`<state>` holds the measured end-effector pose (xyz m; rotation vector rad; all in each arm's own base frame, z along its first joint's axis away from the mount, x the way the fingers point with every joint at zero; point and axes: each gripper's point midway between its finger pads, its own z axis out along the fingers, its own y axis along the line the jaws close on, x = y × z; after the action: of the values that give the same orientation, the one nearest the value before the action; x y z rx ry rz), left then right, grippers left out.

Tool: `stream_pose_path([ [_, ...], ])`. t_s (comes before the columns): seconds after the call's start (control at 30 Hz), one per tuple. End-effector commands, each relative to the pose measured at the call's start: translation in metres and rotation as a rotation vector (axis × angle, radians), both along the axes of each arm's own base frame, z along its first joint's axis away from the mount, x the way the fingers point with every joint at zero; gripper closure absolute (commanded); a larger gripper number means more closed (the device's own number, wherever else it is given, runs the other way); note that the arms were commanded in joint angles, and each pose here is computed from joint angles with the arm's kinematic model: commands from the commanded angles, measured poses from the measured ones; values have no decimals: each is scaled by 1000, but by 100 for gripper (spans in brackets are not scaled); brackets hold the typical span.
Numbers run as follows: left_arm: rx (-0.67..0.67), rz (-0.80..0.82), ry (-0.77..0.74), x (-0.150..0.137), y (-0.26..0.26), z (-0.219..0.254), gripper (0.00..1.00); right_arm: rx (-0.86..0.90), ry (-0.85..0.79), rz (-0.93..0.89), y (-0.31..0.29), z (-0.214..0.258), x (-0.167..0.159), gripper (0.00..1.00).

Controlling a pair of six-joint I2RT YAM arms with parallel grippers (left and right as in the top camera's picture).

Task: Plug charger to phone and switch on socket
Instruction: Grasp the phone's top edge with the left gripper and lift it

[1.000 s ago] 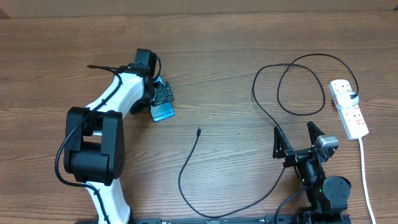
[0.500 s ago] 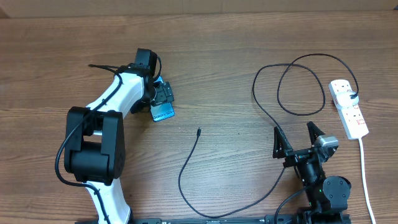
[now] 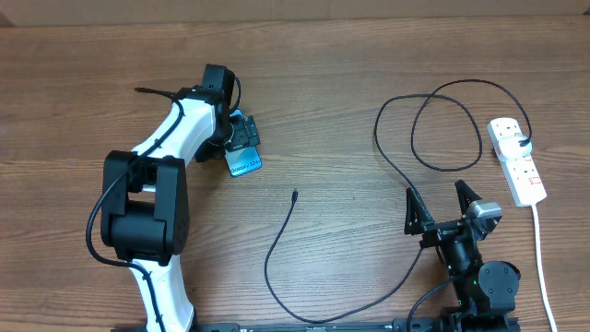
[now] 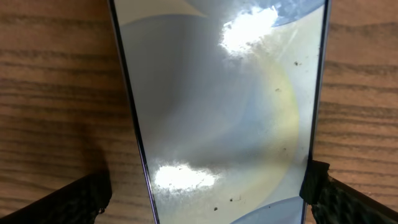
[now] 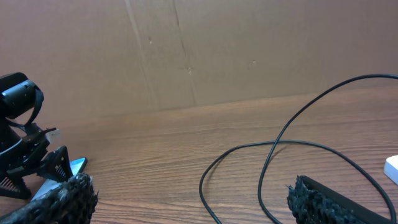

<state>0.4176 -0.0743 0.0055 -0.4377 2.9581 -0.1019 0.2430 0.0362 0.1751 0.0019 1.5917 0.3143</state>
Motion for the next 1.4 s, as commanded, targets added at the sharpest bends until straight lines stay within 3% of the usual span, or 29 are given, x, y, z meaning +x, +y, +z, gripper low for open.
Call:
stream_pose_path([
  [0.0,-8,-13,-13,9,-2,-5,0,4,-2,1,0,-2,0,0],
  [0.27,-18,-5,-74,25,-1,0,0,4,-3,1,0,-2,0,0],
  [0.53,-8,-6,-4,7,-1,-4,1,4,-2,1,0,-2,0,0],
  [0.6,-8,22,31,-1,0,-6,10,4,-2,1,0,-2,0,0],
  [0.67,-24,29,103,-18,-2,-7,14,4,-2,1,0,-2,0,0],
  [0.77,-25,29,207,-43,-1,-7,11,4,-2,1,0,-2,0,0],
  [0.87,-20,31,243,-52,0,-7,0,4,-2,1,0,-2,0,0],
  [0.97,-44,41,212,-40,0,1,1,4,-2,1,0,-2,0,0],
  [1.13,-138,85,48,14,-10,44,0,4,-2,1,0,-2,0,0],
  [1.23,-143,76,-14,29,-18,49,0,4,-2,1,0,-2,0,0],
  [1.37,-20,109,-41,28,-18,38,0,4,-2,1,0,-2,0,0],
])
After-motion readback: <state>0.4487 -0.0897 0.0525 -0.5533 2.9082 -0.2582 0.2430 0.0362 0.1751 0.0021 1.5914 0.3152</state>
